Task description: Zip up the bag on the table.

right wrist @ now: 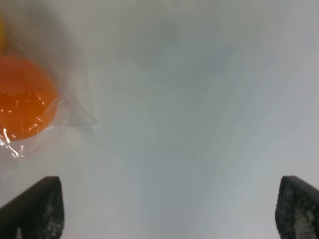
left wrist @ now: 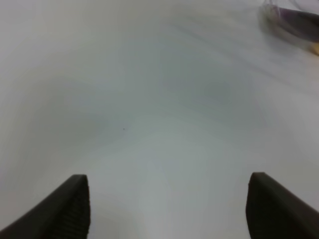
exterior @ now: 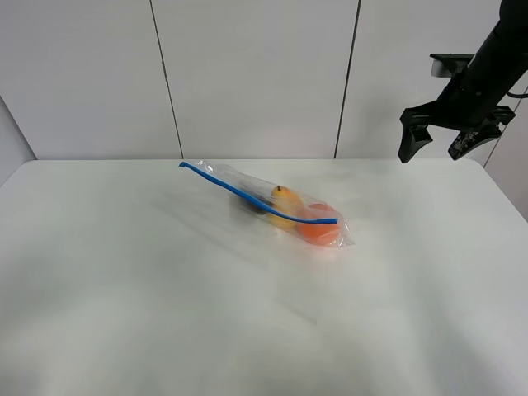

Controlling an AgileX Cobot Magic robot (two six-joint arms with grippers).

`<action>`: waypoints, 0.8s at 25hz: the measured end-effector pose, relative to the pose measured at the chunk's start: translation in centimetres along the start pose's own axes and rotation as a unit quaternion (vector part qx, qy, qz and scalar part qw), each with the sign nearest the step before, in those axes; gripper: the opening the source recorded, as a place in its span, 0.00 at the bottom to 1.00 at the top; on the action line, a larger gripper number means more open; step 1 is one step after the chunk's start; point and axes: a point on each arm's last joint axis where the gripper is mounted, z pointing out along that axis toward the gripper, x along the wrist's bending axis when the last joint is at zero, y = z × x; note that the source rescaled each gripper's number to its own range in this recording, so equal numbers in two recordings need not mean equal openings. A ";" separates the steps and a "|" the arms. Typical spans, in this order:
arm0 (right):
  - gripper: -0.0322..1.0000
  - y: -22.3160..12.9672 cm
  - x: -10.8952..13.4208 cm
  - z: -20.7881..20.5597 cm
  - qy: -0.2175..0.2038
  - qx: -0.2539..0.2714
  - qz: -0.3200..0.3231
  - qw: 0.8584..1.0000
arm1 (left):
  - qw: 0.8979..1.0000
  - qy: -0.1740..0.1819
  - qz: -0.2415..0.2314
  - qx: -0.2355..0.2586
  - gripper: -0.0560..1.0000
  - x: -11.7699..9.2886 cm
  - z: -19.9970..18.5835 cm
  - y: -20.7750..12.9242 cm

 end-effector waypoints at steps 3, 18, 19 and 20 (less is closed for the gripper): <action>0.96 -0.9 0.3 -2.1 -0.002 -0.017 0.000 1.000 | 1.000 0.000 0.000 0.000 0.95 0.0 0.0 0.0; 0.96 -15.7 2.8 -9.3 -0.012 -0.045 0.017 0.999 | 1.000 0.000 0.000 0.000 0.95 0.0 0.0 0.0; 0.96 -17.1 2.9 -9.4 -0.012 -0.044 0.017 0.999 | 1.000 0.000 0.000 0.000 0.95 0.0 0.0 0.0; 0.96 -18.5 3.1 -9.3 -0.012 -0.044 0.017 0.999 | 1.000 0.000 0.000 0.000 0.95 0.0 0.0 0.0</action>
